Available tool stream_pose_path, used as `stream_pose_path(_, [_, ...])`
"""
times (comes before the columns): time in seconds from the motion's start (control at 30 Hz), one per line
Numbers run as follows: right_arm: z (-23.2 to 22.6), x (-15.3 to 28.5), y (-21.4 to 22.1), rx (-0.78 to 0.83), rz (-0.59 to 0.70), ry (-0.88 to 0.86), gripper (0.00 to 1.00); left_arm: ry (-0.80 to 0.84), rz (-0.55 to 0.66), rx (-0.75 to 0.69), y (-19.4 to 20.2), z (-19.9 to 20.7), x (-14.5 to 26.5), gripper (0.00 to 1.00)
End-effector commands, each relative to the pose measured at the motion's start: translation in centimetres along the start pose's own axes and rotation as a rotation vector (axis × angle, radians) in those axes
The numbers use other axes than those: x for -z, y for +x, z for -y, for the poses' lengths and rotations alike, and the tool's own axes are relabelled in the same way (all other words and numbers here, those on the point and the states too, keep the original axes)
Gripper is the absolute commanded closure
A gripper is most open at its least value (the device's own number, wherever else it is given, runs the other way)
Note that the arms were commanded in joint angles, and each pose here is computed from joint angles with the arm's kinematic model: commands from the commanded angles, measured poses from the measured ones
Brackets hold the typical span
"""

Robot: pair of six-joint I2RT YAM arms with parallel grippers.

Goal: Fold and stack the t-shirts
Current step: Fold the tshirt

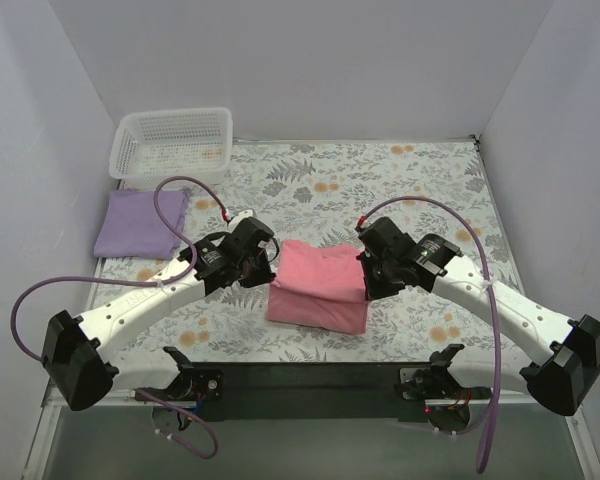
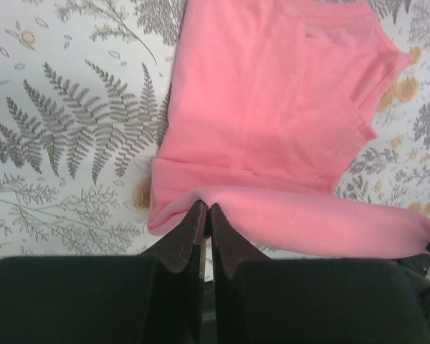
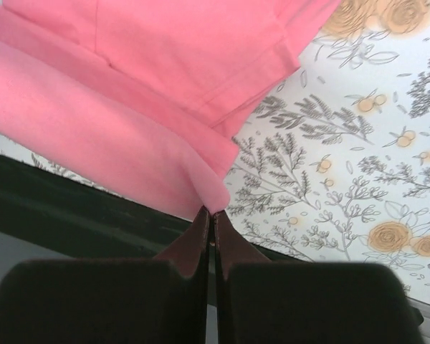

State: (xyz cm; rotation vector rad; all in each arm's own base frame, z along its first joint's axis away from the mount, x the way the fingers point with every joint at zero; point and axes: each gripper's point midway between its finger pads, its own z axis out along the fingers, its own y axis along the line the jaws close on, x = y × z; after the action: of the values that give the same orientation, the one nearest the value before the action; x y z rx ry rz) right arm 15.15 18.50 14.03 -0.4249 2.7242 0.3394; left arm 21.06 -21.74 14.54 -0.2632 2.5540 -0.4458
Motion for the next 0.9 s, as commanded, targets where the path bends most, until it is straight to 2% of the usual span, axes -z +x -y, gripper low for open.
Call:
stream_pose_path(0.0, [1.6, 0.9, -2.8, 0.043, 0.057, 0.037, 0.99, 0.035, 0.082, -0.022, -3.6, 0.8, -0.4, 1.00])
stream_pose_path(0.23, [3.8, 0.3, -6.3, 0.039, 0.082, 0.054, 0.99, 0.042, 0.132, -0.020, -7.6, 1.7, -2.6, 1.00])
stream_pose_path(0.5, [6.2, -3.5, -8.6, -0.012, 0.065, 0.065, 0.99, 0.017, 0.142, -0.015, -10.6, 2.1, -7.5, 1.00])
stream_pose_path(0.87, [9.5, -8.8, -8.8, -0.090, 0.047, 0.123, 0.99, -0.056, 0.135, -0.034, -10.8, 1.0, -14.8, 1.00])
